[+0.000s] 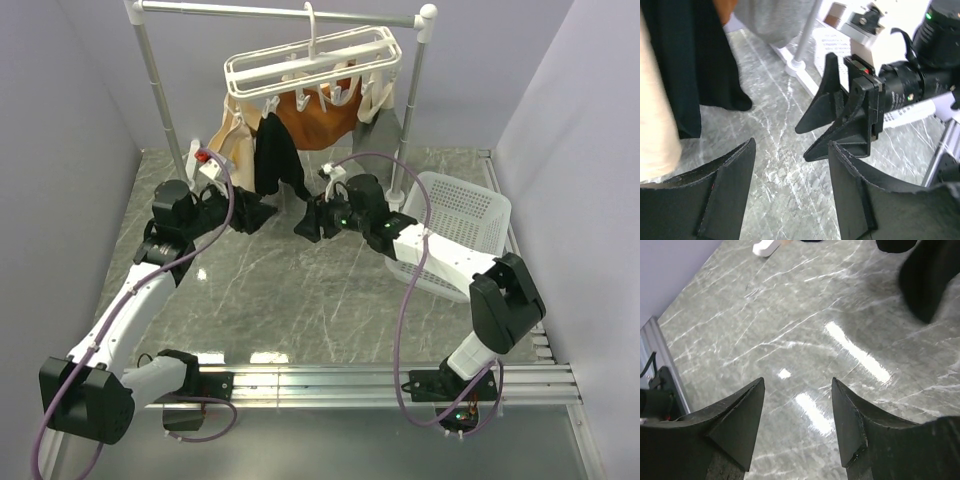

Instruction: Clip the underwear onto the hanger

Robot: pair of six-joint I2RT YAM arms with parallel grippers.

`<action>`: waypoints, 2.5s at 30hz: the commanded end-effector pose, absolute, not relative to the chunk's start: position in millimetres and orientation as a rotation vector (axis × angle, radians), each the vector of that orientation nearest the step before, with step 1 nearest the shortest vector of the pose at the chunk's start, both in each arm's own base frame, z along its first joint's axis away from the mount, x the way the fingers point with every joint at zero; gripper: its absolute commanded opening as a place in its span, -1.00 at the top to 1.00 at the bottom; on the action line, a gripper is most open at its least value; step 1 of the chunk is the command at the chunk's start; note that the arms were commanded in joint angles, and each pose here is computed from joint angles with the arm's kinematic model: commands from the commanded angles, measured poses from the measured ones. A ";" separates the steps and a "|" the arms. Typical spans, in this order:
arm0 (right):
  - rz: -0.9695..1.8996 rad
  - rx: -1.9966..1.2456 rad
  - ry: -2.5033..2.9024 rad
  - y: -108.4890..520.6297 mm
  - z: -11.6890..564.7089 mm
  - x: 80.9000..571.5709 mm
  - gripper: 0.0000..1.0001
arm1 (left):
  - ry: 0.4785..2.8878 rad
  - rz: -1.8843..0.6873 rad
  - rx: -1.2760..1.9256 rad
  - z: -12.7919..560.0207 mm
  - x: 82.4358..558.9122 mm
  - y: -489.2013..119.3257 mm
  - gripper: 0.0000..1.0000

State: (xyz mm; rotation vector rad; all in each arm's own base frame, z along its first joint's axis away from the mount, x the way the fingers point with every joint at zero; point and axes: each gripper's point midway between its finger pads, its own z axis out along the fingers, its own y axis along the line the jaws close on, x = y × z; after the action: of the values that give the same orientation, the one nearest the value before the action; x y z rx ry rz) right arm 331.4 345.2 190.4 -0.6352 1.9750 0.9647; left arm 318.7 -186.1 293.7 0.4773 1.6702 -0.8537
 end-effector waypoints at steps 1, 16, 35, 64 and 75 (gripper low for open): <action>0.988 -0.704 1.848 343.4 233.1 321.4 -0.27 | 1.584 -0.872 0.610 303.2 304.6 -192.8 -0.30; 1.030 -0.479 1.751 268.6 301.3 335.0 -0.29 | 1.424 -0.771 0.949 287.5 269.4 -194.9 -0.31; 0.892 -0.319 1.466 216.5 424.0 325.1 -0.29 | 1.089 -0.642 0.618 413.3 350.3 -243.8 -0.41; 1.039 -0.457 1.318 239.7 479.4 308.2 -0.44 | 1.006 -0.549 0.459 444.1 468.8 -297.3 0.12; 1.018 -0.259 1.392 251.2 474.2 338.8 -0.25 | 1.007 -0.506 0.494 443.5 465.9 -294.5 0.55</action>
State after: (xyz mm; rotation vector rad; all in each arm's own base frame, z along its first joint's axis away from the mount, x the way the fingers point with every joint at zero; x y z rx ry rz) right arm 333.8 254.4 444.5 -0.3229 1.4610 1.0386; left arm 477.1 -296.9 409.8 0.4835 1.0918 -0.5185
